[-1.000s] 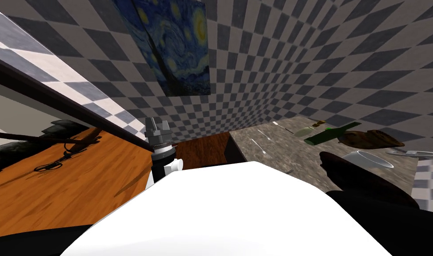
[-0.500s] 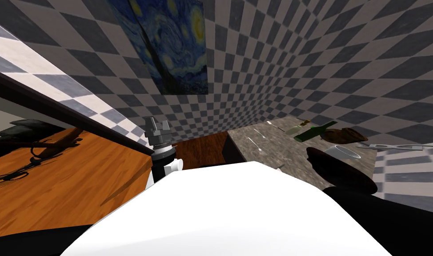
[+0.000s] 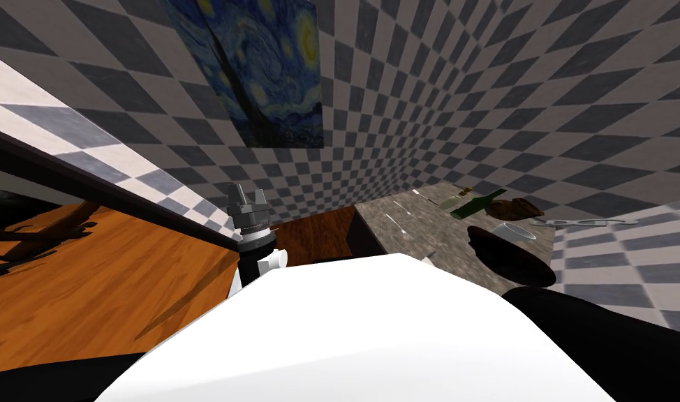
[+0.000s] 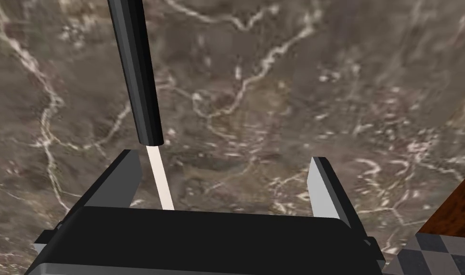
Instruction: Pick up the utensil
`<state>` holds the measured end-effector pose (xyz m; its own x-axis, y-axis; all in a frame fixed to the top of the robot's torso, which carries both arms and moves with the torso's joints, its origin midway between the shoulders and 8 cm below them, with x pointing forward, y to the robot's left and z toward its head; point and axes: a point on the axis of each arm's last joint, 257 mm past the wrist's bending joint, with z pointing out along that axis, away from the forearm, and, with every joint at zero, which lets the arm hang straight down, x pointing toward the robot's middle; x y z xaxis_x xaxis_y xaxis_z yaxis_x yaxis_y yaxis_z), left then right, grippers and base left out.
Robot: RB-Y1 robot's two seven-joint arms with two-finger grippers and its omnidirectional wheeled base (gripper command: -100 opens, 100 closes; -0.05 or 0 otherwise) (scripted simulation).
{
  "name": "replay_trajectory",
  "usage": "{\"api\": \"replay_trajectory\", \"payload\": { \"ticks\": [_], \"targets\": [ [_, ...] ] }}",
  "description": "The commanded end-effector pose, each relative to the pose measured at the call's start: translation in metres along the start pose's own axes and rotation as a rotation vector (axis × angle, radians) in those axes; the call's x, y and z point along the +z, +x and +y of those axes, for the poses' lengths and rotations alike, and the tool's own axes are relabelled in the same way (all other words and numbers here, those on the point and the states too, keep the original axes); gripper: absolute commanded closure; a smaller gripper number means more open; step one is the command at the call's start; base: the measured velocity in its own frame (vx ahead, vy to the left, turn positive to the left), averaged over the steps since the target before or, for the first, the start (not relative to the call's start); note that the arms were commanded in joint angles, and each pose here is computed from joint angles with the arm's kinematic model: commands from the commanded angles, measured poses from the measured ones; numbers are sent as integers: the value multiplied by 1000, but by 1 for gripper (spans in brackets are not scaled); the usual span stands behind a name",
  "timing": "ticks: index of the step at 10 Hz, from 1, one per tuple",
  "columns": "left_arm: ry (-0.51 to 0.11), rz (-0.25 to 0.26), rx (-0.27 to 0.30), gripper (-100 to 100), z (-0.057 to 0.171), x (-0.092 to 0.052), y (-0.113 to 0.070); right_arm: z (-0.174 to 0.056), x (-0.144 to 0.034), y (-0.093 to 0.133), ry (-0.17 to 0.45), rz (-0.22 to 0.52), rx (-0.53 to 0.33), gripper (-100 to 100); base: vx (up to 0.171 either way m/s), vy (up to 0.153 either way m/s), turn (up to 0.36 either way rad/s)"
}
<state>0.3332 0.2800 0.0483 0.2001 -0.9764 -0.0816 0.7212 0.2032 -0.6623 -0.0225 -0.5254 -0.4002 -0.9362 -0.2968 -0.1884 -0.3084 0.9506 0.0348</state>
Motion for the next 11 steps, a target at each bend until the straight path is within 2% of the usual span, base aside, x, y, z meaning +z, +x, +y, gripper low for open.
{"api": "replay_trajectory", "payload": {
  "ticks": [1, 3, 4, 5, 7, 8, 9, 11],
  "targets": [
    [0, 0, 0, 0, 0, 0, 0, 7, 5, -17, -55, 25, -62, -100, -27, 22, -135],
    [0, 0, 0, 0, 0, 0, 0, -7, 10, -42, -27, 0, -70, -100, -28, 21, -135],
    [0, 0, 0, 0, 0, 0, 0, -7, 11, -43, -27, -2, -56, -100, -15, -7, 8],
    [0, 0, 0, 0, 0, 0, 0, -2, 13, -49, -68, 46, -114, -100, -25, 11, -90],
    [0, 0, 0, 0, 0, 0, 0, -17, 17, -78, -31, 16, -129, -100, -23, 24, -152],
    [0, 0, 0, 0, 0, 0, 0, -18, 17, -80, -29, 13, -115, -100, -28, -1, -45],
    [0, 0, 0, 0, 0, 0, 0, -15, 17, -80, -59, 73, -169, -100, -40, -2, -65],
    [0, 0, 0, 0, 0, 0, 0, -31, 18, -105, -15, 51, -183, -100, -32, 6, -97]
  ]
}}
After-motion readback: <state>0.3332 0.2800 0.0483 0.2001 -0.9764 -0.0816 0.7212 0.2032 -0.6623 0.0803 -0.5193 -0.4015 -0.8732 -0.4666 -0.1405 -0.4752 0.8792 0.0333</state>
